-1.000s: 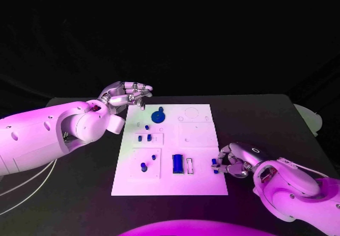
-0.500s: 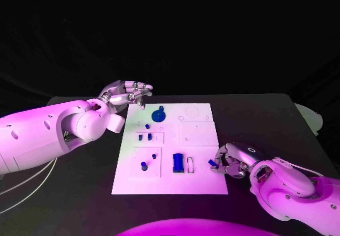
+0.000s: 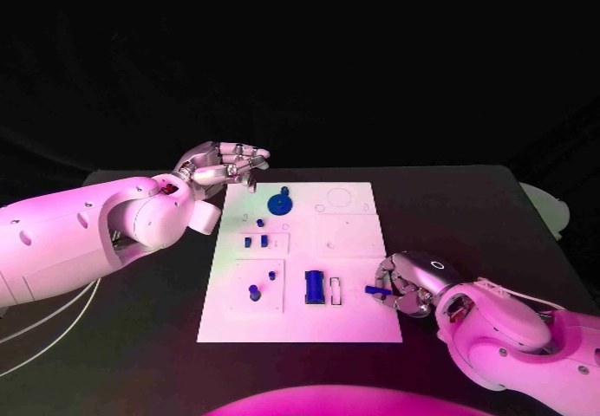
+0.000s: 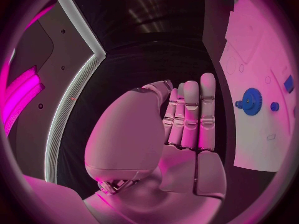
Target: Assemble the parts on the task board
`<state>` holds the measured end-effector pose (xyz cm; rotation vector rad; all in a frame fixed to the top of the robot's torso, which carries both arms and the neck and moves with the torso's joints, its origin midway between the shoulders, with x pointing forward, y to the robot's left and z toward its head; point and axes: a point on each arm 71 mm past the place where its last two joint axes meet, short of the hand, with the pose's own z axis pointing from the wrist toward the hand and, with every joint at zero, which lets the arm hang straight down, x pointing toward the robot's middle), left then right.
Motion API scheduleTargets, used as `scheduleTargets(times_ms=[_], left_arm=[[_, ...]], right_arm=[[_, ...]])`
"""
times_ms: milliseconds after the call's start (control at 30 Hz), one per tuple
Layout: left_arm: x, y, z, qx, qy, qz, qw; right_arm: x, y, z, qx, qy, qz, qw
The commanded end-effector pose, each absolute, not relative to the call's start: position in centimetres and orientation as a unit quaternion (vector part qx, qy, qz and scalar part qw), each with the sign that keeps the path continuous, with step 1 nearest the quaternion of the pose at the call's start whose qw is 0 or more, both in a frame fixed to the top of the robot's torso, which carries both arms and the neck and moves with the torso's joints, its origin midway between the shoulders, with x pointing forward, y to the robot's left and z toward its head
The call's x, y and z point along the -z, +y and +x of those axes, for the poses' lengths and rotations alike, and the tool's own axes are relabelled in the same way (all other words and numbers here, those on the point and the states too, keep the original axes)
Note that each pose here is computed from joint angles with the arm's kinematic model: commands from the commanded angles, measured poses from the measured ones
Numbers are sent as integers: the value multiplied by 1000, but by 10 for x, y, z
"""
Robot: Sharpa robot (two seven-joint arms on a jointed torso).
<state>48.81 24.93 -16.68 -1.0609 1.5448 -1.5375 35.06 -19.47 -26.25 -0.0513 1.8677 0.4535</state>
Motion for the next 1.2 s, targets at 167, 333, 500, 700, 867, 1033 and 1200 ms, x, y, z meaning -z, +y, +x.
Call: scheduleTargets(times_ms=[167, 333, 500, 700, 867, 1033, 1200], left_arm=[[166, 247, 487, 600, 596, -407, 344], [166, 247, 487, 601, 596, -407, 344], [166, 246, 487, 601, 596, -407, 343], [166, 245, 487, 602, 597, -406, 341], [166, 244, 487, 603, 597, -406, 341], [166, 244, 486, 603, 598, -405, 340], [166, 243, 486, 603, 598, -405, 338]], right_arm=[[265, -196, 346, -178, 808, -11, 562], [253, -187, 347, -211, 796, 20, 567], [248, -174, 348, -241, 792, 49, 559], [251, -164, 351, -256, 798, 70, 541], [255, -156, 353, -261, 807, 78, 525], [261, -149, 354, -264, 815, 79, 509], [265, -144, 356, -264, 820, 78, 501]])
